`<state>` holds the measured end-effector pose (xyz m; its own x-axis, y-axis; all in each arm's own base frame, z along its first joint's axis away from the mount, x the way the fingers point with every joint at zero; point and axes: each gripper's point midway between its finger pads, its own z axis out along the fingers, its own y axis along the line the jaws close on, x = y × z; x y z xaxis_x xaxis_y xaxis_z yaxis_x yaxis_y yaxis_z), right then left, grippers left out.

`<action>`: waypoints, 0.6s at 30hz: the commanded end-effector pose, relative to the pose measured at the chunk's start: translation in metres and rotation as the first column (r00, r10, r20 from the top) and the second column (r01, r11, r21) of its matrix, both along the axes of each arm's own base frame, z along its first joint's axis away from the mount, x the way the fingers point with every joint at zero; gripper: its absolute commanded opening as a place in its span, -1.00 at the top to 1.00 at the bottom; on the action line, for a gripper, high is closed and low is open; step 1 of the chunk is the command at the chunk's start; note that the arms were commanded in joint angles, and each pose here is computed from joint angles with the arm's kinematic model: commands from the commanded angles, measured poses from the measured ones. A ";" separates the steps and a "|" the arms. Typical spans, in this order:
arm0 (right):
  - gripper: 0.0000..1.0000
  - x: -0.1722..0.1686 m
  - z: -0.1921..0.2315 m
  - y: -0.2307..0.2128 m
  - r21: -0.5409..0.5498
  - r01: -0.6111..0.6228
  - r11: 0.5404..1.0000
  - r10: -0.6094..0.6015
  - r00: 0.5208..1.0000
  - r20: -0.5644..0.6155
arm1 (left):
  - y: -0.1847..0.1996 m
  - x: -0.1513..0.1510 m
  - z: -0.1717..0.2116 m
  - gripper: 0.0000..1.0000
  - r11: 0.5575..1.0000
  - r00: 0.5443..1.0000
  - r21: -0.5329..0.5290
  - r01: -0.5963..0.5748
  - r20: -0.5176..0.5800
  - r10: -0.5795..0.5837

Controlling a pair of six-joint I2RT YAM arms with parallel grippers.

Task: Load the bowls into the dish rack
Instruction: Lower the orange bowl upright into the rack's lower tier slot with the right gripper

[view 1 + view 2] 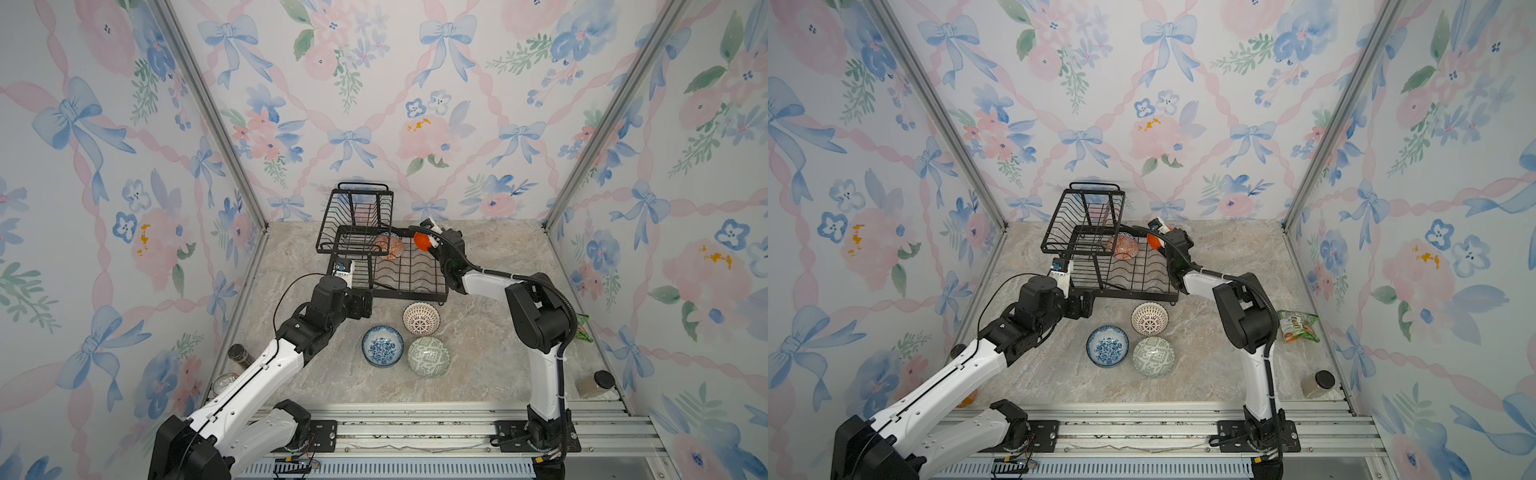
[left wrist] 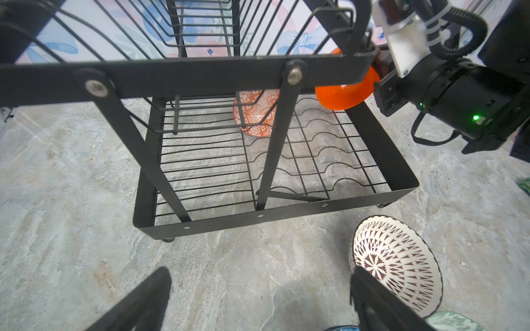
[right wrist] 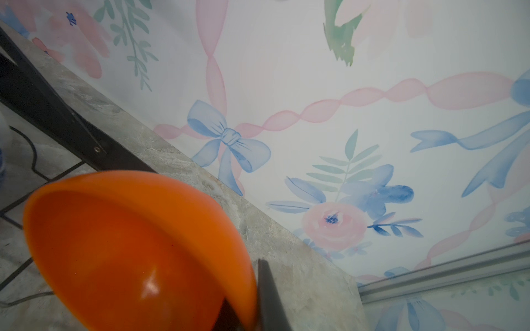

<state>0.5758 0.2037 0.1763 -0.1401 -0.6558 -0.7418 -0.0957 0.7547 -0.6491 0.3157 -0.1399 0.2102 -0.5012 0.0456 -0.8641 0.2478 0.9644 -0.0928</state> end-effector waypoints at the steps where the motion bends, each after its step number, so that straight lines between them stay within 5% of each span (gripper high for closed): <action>1: 1.00 0.014 0.037 -0.002 0.027 0.026 0.999 -0.029 0.991 0.132 | 0.001 -0.001 -0.006 -0.96 1.000 1.000 -0.001 0.004 -0.017 -0.004; 18: 1.00 0.036 0.006 0.015 -0.059 -0.039 0.997 0.044 0.995 0.087 | -0.006 -0.010 -0.019 -0.96 0.996 0.996 0.020 0.084 -0.038 -0.084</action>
<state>0.6028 0.2166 0.1676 -0.0919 -0.7116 -0.6965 -0.1005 0.7026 -0.7045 0.3073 -0.1436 0.1900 -0.5364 0.0789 -0.8403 0.2909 0.9519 -0.0963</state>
